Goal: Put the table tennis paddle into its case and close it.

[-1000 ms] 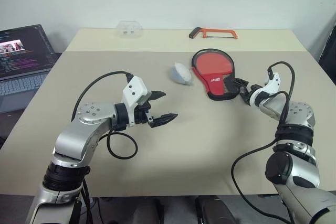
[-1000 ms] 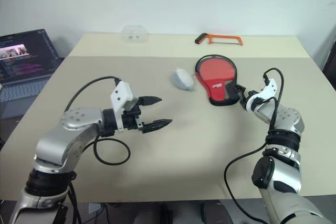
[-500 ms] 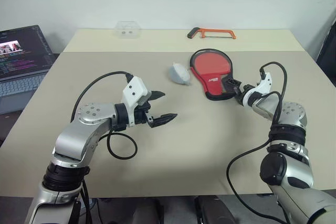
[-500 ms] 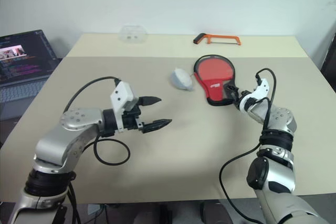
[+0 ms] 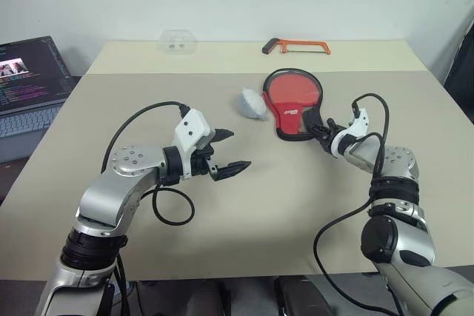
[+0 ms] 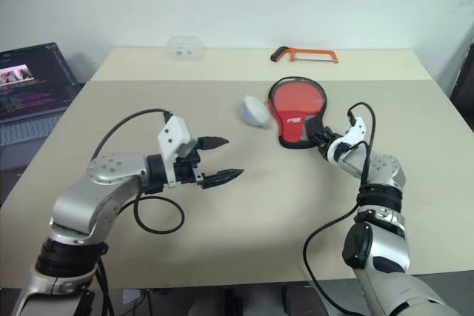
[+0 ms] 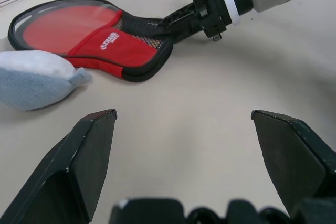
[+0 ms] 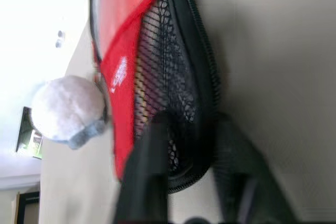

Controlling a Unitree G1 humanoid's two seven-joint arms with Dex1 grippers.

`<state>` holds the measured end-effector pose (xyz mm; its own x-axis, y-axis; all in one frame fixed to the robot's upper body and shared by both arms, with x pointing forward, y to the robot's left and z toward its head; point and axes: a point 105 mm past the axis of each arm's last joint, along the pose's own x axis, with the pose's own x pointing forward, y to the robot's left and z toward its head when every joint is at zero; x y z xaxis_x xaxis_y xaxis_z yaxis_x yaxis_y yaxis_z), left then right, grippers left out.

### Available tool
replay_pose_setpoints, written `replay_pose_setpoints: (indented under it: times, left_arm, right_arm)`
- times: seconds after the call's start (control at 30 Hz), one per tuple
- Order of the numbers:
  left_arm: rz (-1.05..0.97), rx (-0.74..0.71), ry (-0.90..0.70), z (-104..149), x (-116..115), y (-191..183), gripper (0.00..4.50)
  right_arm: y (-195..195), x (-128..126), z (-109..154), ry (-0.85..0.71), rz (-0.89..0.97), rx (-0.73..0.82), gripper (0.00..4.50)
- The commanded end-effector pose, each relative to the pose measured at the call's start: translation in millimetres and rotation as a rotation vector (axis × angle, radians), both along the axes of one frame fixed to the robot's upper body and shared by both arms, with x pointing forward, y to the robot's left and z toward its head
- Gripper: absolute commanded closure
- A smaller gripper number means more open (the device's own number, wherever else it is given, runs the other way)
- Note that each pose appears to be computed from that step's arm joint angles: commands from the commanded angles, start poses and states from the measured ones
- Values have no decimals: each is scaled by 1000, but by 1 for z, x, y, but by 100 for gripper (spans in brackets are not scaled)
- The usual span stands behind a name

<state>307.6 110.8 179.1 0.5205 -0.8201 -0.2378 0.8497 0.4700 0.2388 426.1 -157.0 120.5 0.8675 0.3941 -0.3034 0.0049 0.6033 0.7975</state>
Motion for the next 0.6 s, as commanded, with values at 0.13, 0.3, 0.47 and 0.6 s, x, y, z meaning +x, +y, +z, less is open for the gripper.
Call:
replay_pose_setpoints:
  times: [0.13,0.3,0.47,0.6]
  left_arm:
    - [-9,8,-60,10,-1,-3,0]
    - [-8,8,-59,9,0,-4,0]
    - [-15,11,-52,7,0,-5,0]
    - [-17,18,-49,6,0,-3,0]
  right_arm:
    - [3,0,-1,2,12,-27,446]
    - [6,-4,-2,12,49,-47,446]
    - [16,-23,-9,49,166,-90,446]
    - [24,-53,-17,74,298,-140,446]
